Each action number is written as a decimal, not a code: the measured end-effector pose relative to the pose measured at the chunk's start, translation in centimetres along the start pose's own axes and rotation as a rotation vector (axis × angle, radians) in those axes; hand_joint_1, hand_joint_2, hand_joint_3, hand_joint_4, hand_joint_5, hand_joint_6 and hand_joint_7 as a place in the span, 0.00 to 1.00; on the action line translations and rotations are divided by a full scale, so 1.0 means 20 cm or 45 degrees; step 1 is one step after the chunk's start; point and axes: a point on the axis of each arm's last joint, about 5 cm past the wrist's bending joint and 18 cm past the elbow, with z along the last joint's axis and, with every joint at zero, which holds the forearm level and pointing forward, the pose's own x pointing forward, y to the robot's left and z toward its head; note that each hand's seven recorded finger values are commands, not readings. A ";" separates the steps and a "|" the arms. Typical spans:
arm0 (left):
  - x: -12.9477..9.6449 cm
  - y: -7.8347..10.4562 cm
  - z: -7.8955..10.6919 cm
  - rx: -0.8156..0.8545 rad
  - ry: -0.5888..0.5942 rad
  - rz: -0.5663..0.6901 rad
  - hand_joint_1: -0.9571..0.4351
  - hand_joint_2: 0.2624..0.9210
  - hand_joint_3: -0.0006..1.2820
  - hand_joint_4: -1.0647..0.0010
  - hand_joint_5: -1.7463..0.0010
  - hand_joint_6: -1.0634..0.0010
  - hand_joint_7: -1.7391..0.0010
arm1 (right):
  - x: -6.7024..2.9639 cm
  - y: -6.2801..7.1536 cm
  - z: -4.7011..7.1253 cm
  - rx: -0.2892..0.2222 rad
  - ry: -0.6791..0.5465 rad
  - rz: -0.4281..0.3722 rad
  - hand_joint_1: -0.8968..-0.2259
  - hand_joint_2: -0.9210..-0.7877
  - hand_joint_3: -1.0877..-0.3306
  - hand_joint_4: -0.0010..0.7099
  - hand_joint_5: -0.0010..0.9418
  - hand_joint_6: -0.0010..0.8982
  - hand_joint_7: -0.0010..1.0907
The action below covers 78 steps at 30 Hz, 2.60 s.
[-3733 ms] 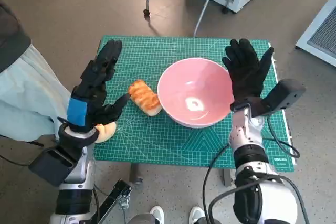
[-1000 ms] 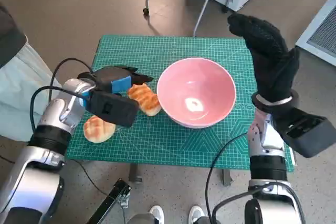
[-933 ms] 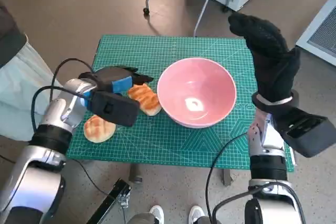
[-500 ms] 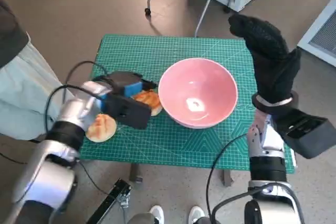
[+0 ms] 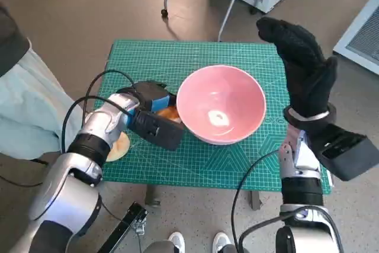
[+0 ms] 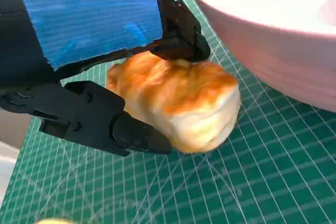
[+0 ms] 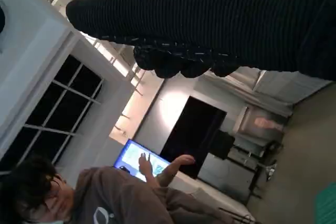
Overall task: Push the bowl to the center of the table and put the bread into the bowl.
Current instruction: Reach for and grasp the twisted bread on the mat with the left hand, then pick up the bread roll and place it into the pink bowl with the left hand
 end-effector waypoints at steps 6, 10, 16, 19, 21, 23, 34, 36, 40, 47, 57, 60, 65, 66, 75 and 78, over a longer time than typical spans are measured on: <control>-0.03 -0.02 -0.06 0.015 0.023 0.069 0.68 1.00 0.08 0.41 0.28 0.42 0.36 | -0.013 0.00 0.00 -0.006 0.005 -0.007 0.33 0.00 0.55 0.54 0.02 0.12 0.79; -0.07 -0.02 -0.14 0.019 0.076 0.096 0.69 1.00 0.07 0.38 0.27 0.41 0.38 | -0.015 0.00 0.00 -0.008 0.004 -0.014 0.33 0.00 0.54 0.54 0.02 0.13 0.79; -0.17 0.04 -0.27 -0.024 0.187 0.174 0.69 1.00 0.06 0.37 0.30 0.40 0.35 | -0.015 0.00 0.00 -0.014 -0.002 -0.018 0.34 0.00 0.53 0.54 0.01 0.13 0.78; -0.23 0.11 -0.33 -0.056 0.221 0.271 0.69 1.00 0.06 0.37 0.32 0.40 0.33 | -0.016 0.00 0.00 -0.014 -0.003 -0.018 0.34 0.00 0.53 0.54 0.01 0.13 0.78; -0.26 0.17 -0.35 -0.065 0.225 0.352 0.69 1.00 0.06 0.37 0.33 0.40 0.33 | -0.016 0.00 0.00 -0.014 -0.002 -0.017 0.34 0.00 0.53 0.54 0.01 0.13 0.78; -0.30 0.24 -0.35 -0.075 0.215 0.446 0.69 1.00 0.06 0.37 0.33 0.40 0.32 | -0.016 0.00 0.00 -0.013 -0.002 -0.016 0.34 0.00 0.53 0.54 0.01 0.13 0.78; -0.40 0.56 -0.15 0.004 -0.067 0.909 0.69 1.00 0.06 0.38 0.33 0.39 0.33 | -0.014 0.01 0.00 -0.004 -0.001 -0.014 0.35 0.00 0.53 0.54 0.01 0.13 0.77; -0.40 0.58 -0.09 0.015 -0.164 0.959 0.69 1.00 0.06 0.39 0.31 0.38 0.34 | -0.015 0.01 0.00 -0.001 0.003 -0.015 0.35 0.00 0.53 0.54 0.01 0.13 0.77; -0.35 0.59 0.03 0.036 -0.357 0.973 0.69 1.00 0.06 0.42 0.29 0.37 0.36 | -0.013 0.01 -0.01 0.007 0.010 -0.010 0.35 0.00 0.53 0.54 0.01 0.13 0.77; -0.23 0.52 0.16 0.004 -0.564 0.855 0.69 1.00 0.08 0.47 0.22 0.35 0.41 | -0.006 0.02 0.00 0.013 0.007 0.004 0.35 0.00 0.53 0.54 0.01 0.13 0.77; -0.11 0.48 0.28 -0.046 -0.519 0.572 0.65 0.92 0.08 0.75 0.72 0.75 0.59 | -0.012 0.01 0.01 0.014 0.005 0.004 0.34 0.00 0.53 0.53 0.01 0.13 0.78; -0.09 0.47 0.28 -0.111 -0.451 0.394 0.65 0.87 0.04 0.84 0.90 0.87 0.68 | -0.014 0.01 0.01 0.012 0.006 0.003 0.34 0.00 0.53 0.53 0.01 0.13 0.78; -0.07 0.45 0.27 -0.183 -0.399 0.195 0.64 0.84 0.02 0.88 0.98 0.91 0.72 | -0.025 0.00 0.01 0.001 0.010 -0.001 0.34 0.00 0.51 0.53 0.01 0.13 0.78; -0.07 0.45 0.26 -0.190 -0.403 0.189 0.64 0.84 0.01 0.89 0.98 0.91 0.72 | -0.028 0.00 0.01 -0.003 0.011 -0.001 0.34 0.00 0.51 0.53 0.01 0.13 0.78; -0.11 0.44 0.21 -0.185 -0.455 0.263 0.61 0.84 0.01 0.89 1.00 0.91 0.73 | -0.030 -0.01 0.01 -0.014 0.016 -0.007 0.33 0.00 0.51 0.53 0.01 0.13 0.78; -0.13 0.45 0.18 -0.191 -0.473 0.302 0.60 0.84 0.01 0.90 1.00 0.90 0.73 | -0.030 0.00 0.01 -0.013 0.016 -0.014 0.33 0.00 0.51 0.53 0.01 0.13 0.78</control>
